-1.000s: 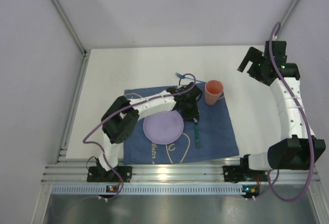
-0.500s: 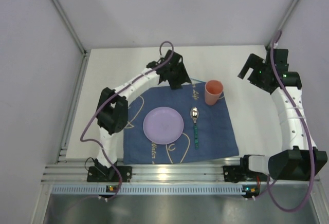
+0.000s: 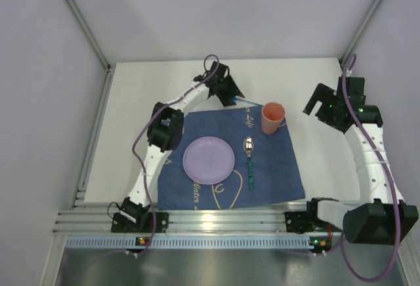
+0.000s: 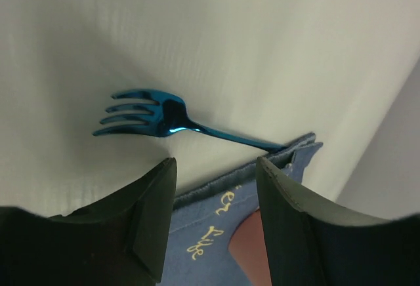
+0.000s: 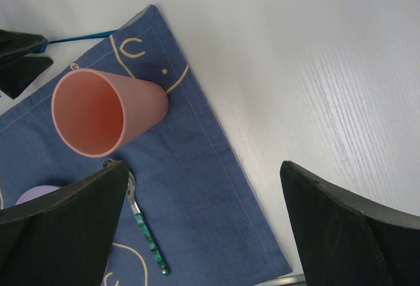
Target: Set the dinner table for one person
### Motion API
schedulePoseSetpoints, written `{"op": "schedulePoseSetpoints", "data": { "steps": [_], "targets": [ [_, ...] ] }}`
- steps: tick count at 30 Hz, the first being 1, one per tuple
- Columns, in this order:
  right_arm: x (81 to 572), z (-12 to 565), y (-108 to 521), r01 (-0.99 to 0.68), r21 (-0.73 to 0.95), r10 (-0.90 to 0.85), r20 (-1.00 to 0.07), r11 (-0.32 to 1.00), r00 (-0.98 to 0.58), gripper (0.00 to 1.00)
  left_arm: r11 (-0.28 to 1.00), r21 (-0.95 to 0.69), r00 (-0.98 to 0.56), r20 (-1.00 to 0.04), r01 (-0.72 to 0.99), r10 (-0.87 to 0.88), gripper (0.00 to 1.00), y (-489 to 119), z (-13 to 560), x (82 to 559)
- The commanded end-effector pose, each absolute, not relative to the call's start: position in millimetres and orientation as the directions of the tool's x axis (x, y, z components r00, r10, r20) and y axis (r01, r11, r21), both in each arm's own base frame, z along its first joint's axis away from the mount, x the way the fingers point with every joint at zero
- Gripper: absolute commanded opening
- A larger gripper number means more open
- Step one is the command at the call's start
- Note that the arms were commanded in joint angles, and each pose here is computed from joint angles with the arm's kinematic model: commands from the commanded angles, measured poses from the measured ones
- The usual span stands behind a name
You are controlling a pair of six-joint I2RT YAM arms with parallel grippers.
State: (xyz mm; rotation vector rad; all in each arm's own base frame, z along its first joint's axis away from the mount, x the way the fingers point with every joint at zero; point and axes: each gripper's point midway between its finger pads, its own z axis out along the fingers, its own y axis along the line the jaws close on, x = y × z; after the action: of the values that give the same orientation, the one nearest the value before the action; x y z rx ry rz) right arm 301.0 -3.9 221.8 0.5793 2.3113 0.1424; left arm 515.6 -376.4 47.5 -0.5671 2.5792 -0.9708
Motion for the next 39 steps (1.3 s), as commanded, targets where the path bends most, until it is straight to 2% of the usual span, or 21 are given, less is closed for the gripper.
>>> {"op": "schedulePoseSetpoints", "data": {
  "steps": [1, 11, 15, 18, 19, 21, 22, 24, 28, 34, 37, 39],
  "targets": [
    [297, 222, -15, 0.382, 0.24, 0.438, -0.662, 0.892, -0.608, 1.0, 0.661, -0.722, -0.861, -0.186, -0.207, -0.473, 0.57, -390, 83, 517],
    [301, 215, -17, 0.385, 0.231, 0.436, -0.65, 0.894, -0.623, 1.0, 0.71, -0.634, -0.835, -0.179, -0.306, -0.52, 0.56, -385, 36, 518],
    [298, 213, -19, 0.386, 0.222, 0.431, -0.649, 0.895, -0.626, 1.0, 0.693, -0.629, -0.817, -0.156, -0.352, -0.556, 0.53, -390, 15, 523],
    [294, 212, -20, 0.387, 0.214, 0.427, -0.649, 0.897, -0.63, 1.0, 0.688, -0.625, -0.806, -0.155, -0.368, -0.572, 0.43, -390, 8, 527],
    [294, 212, -20, 0.387, 0.211, 0.424, -0.65, 0.898, -0.631, 1.0, 0.69, -0.621, -0.805, -0.153, -0.373, -0.573, 0.31, -389, 6, 527],
    [293, 214, -20, 0.388, 0.211, 0.425, -0.651, 0.897, -0.629, 1.0, 0.692, -0.621, -0.811, -0.148, -0.369, -0.566, 0.22, -390, 2, 528],
    [293, 214, -20, 0.388, 0.211, 0.425, -0.651, 0.897, -0.629, 1.0, 0.693, -0.615, -0.809, -0.147, -0.376, -0.57, 0.06, -386, 0, 530],
    [294, 216, -20, 0.386, 0.213, 0.425, -0.656, 0.897, -0.624, 1.0, 0.702, -0.606, -0.814, -0.149, -0.374, -0.562, 0.0, -383, -5, 531],
    [293, 216, -20, 0.385, 0.214, 0.425, -0.653, 0.898, -0.627, 1.0, 0.709, -0.586, -0.794, -0.173, -0.393, -0.583, 0.0, -347, -8, 549],
    [292, 217, -19, 0.382, 0.224, 0.429, -0.657, 0.896, -0.62, 1.0, 0.759, -0.532, -0.765, -0.286, -0.375, -0.578, 0.0, -270, 22, 576],
    [292, 214, -17, 0.382, 0.229, 0.432, -0.65, 0.896, -0.625, 1.0, 0.75, -0.622, -0.767, -0.361, -0.225, -0.53, 0.0, -295, 71, 581],
    [293, 212, -16, 0.383, 0.236, 0.438, -0.648, 0.893, -0.624, 1.0, 0.711, -0.689, -0.781, -0.364, -0.142, -0.508, 0.0, -321, 102, 570]
  ]
}}
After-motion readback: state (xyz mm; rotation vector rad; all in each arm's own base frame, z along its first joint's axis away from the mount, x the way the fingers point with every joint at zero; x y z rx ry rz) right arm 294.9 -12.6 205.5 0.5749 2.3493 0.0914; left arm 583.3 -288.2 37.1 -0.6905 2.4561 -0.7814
